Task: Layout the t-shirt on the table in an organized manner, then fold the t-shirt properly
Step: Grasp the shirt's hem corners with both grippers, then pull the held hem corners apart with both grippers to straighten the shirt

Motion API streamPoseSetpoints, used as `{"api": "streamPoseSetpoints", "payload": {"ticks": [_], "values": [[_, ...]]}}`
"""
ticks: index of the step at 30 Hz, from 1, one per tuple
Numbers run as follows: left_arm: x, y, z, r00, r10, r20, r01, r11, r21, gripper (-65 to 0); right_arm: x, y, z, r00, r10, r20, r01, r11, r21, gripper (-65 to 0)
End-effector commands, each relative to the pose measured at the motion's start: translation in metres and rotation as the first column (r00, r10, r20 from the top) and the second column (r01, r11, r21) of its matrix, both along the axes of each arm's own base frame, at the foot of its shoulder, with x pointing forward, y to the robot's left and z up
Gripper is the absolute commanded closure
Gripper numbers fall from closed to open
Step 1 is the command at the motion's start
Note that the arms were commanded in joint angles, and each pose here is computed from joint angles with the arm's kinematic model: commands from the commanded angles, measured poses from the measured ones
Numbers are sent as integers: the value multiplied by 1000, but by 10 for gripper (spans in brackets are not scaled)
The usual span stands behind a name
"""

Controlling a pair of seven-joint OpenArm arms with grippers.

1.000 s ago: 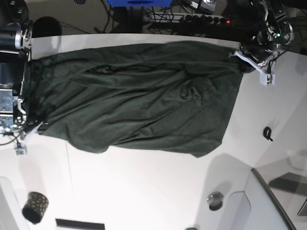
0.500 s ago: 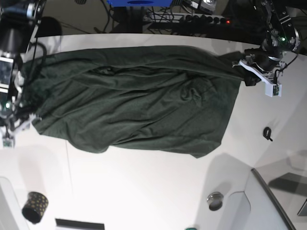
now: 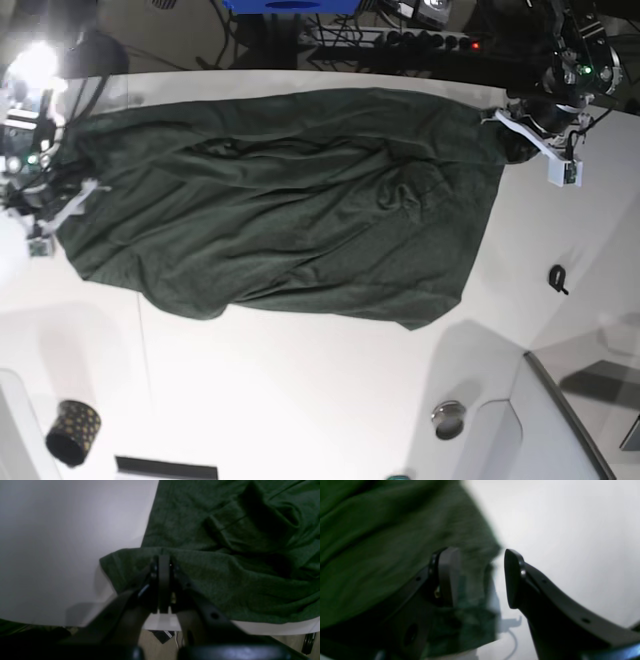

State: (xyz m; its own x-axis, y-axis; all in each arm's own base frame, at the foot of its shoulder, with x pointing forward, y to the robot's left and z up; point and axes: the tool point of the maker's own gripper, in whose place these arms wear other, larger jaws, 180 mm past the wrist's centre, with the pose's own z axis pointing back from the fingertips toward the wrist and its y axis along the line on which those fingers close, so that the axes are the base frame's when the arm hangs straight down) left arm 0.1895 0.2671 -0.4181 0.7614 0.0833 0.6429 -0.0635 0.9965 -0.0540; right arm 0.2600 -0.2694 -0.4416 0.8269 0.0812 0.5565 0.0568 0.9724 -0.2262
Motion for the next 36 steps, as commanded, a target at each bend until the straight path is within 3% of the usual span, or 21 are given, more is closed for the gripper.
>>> {"api": "streamPoseSetpoints", "payload": {"ticks": [1, 3, 6, 8, 13, 17, 21, 26, 32, 36], "values": [[6, 4, 8, 999, -3, 32, 3, 1000, 14, 0, 2, -1, 10, 999, 7, 33, -7, 1000, -4, -270], [7, 4, 9, 999, -3, 35, 2, 1000, 14, 0, -6, 12, 3, 1000, 16, 21, -17, 999, 36, -234], [9, 4, 11, 999, -5, 44, 4, 1000, 16, 0, -14, 19, -9, 999, 34, -15, -33, 998, 62, -80], [10, 4, 12, 999, -6, 46, 5, 1000, 17, 0, -21, 19, -20, 999, 26, -45, -23, 997, 76, -36], [8, 15, 15, 998, 21, 53, -23, 999, 30, 0, -34, 18, -39, 994, 16, -107, -5, 995, 95, -36], [7, 32, 21, 995, 70, 70, -73, 996, 46, 0, -50, -4, -52, 987, -47, -153, 62, 994, 94, -36], [2, 50, 24, 991, 115, 73, -119, 991, 62, 0, -56, -29, -51, 982, -97, -162, 109, 992, 69, -36], [3, 49, 23, 991, 112, 73, -116, 992, 58, 0, -56, -40, -46, 983, -89, -160, 97, 994, 43, -35], [14, 47, 27, 989, 111, 99, -116, 992, 51, 0, -34, -38, -14, 996, -74, -58, 75, 997, 12, -38], [40, 15, 27, 992, 23, 120, -25, 999, 19, 0, -9, -40, 16, 998, -56, 33, 57, 998, -22, -53]]}}
